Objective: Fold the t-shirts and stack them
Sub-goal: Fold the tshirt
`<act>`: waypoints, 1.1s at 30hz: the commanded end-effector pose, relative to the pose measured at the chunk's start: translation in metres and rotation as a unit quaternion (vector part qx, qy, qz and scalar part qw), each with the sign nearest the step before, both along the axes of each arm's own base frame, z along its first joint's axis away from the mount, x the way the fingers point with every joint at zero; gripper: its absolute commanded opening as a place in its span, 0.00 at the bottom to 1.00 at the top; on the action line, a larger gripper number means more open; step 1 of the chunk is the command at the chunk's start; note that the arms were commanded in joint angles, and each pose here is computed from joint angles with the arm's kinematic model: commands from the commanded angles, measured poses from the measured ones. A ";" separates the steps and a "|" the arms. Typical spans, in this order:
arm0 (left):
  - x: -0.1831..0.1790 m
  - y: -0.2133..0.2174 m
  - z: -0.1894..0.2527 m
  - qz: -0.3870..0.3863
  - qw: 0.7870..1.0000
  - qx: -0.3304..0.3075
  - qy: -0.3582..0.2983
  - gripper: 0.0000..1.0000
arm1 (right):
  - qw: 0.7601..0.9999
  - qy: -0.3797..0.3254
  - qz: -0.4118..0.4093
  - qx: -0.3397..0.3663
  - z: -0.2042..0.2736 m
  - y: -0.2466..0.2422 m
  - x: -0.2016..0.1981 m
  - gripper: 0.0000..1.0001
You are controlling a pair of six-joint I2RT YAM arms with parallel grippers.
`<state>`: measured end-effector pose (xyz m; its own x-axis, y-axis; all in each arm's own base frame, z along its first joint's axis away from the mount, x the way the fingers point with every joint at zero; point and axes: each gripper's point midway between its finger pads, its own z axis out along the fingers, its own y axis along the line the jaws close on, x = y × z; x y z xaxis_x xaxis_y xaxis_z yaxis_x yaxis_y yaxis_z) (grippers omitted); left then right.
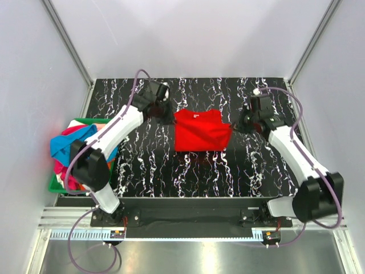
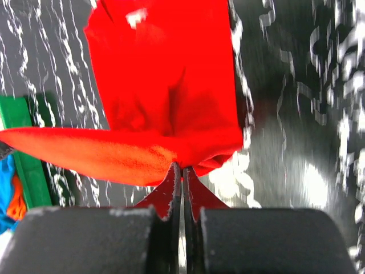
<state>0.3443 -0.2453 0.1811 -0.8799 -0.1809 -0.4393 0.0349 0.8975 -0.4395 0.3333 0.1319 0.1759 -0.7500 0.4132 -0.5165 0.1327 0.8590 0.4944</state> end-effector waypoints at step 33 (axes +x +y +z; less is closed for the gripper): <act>0.087 0.014 -0.079 -0.055 0.998 -0.009 0.035 0.47 | 0.989 0.062 0.122 0.054 -0.069 0.018 0.113 0.33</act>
